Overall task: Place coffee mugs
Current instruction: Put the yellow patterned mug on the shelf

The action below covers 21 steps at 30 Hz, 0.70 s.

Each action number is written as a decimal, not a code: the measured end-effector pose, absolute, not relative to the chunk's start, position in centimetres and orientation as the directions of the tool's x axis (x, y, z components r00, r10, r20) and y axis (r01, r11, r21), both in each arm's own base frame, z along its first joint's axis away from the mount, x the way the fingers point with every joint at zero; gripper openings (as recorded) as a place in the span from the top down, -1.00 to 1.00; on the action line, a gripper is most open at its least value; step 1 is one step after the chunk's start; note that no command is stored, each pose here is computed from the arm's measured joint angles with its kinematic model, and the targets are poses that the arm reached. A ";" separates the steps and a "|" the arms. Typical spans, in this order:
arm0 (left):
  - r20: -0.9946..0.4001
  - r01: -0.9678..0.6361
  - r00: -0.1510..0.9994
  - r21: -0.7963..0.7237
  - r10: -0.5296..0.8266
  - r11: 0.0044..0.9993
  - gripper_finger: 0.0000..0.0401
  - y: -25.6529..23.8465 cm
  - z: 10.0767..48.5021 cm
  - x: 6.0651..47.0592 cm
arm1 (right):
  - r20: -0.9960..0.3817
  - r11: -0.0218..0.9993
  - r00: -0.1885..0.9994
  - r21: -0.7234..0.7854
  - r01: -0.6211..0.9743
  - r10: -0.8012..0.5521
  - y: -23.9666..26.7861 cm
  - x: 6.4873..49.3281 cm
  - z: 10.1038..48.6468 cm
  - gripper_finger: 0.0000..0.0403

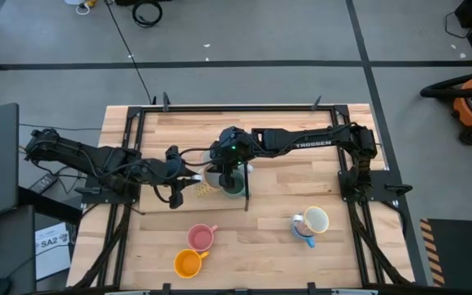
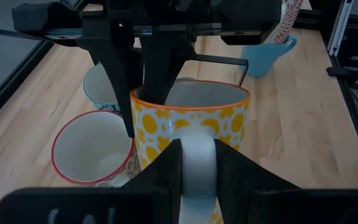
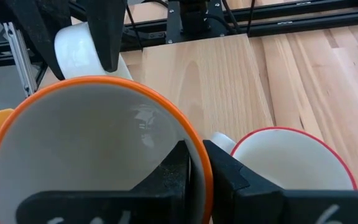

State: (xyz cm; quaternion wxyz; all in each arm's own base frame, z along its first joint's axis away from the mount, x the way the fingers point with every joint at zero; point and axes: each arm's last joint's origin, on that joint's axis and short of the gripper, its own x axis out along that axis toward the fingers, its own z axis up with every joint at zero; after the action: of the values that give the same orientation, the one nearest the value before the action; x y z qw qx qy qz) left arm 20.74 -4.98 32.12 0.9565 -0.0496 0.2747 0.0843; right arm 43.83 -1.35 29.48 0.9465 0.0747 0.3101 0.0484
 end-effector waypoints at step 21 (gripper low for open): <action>-0.540 -0.185 0.831 -0.044 0.133 0.982 0.63 -5.0 32.1 20.6 | -0.569 0.980 0.805 0.183 -0.073 0.166 -1.2 43.8 29.6 0.42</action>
State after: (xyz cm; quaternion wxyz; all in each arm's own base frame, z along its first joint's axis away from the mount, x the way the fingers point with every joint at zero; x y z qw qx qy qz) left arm 20.63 -4.95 32.08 0.9557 -0.0473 0.2784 0.0831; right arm 43.83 -1.24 29.64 0.9470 0.0761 0.3056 0.0629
